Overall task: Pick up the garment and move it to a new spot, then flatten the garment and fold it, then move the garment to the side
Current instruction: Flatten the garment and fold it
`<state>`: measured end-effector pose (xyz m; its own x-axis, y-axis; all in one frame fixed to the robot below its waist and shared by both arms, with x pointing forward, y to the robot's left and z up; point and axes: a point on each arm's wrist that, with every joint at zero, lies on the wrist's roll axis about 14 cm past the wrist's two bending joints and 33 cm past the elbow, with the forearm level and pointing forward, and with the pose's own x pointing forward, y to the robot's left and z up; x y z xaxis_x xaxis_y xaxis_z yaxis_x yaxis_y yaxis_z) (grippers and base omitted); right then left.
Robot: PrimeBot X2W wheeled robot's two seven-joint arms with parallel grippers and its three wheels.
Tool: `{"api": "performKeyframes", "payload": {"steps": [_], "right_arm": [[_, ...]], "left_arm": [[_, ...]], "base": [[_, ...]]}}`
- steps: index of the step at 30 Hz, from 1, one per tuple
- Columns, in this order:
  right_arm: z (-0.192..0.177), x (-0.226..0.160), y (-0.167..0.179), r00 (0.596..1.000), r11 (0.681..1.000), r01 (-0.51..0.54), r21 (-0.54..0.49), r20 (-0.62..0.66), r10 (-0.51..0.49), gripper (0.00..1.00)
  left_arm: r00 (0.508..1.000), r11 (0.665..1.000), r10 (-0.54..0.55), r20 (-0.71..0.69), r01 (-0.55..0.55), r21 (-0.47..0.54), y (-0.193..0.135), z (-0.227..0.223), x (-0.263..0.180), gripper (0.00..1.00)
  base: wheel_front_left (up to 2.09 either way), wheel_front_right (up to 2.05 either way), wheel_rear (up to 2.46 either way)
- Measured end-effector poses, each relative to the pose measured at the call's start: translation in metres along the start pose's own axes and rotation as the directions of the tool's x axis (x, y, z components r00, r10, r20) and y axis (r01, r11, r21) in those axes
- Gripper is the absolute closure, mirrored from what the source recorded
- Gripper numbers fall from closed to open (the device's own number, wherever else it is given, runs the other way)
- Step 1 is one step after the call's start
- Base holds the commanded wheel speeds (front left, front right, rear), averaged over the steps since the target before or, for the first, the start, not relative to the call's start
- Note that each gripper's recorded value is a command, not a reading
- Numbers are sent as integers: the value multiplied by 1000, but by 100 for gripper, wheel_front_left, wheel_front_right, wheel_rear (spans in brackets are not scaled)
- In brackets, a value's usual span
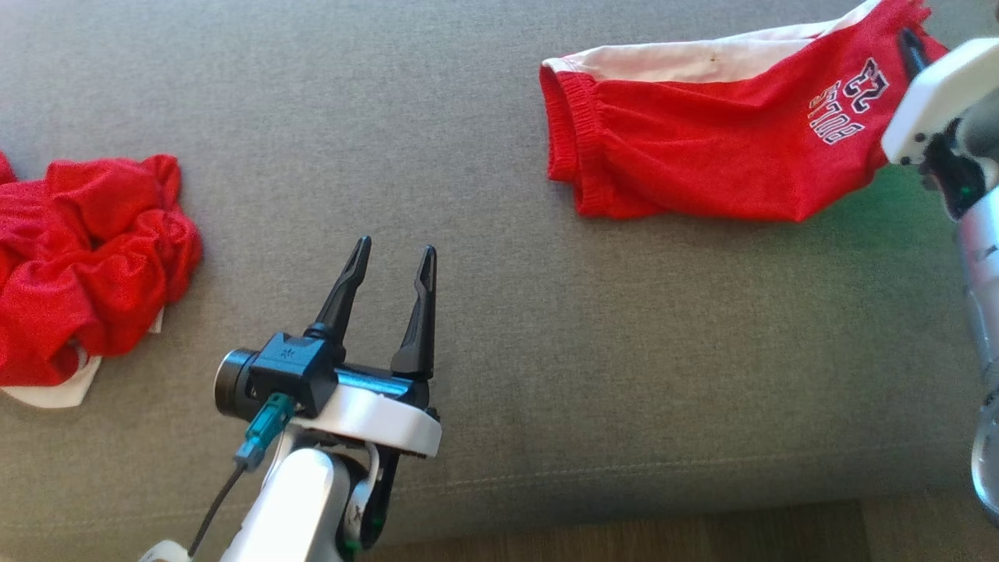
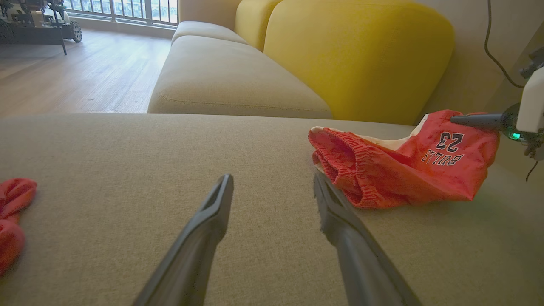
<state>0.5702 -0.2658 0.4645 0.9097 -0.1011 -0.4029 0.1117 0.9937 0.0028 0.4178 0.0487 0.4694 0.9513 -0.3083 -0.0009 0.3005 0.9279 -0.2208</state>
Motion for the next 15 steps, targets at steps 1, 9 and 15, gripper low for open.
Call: {"api": "performKeyframes", "payload": {"steps": [1,9,15], "right_arm": [[3,0,6,1000,1000,-14,-11,6,14,100],[29,3,90,980,979,-186,-81,58,191,100],[46,-5,147,943,943,-307,-128,91,319,100]], "left_arm": [[1000,1000,3,0,-3,2,1,0,-1,0],[999,999,43,10,-43,2,11,7,-10,0],[996,997,83,22,-83,1,20,14,-18,0]], "base": [[0,0,0],[0,0,0],[0,0,0]]}}
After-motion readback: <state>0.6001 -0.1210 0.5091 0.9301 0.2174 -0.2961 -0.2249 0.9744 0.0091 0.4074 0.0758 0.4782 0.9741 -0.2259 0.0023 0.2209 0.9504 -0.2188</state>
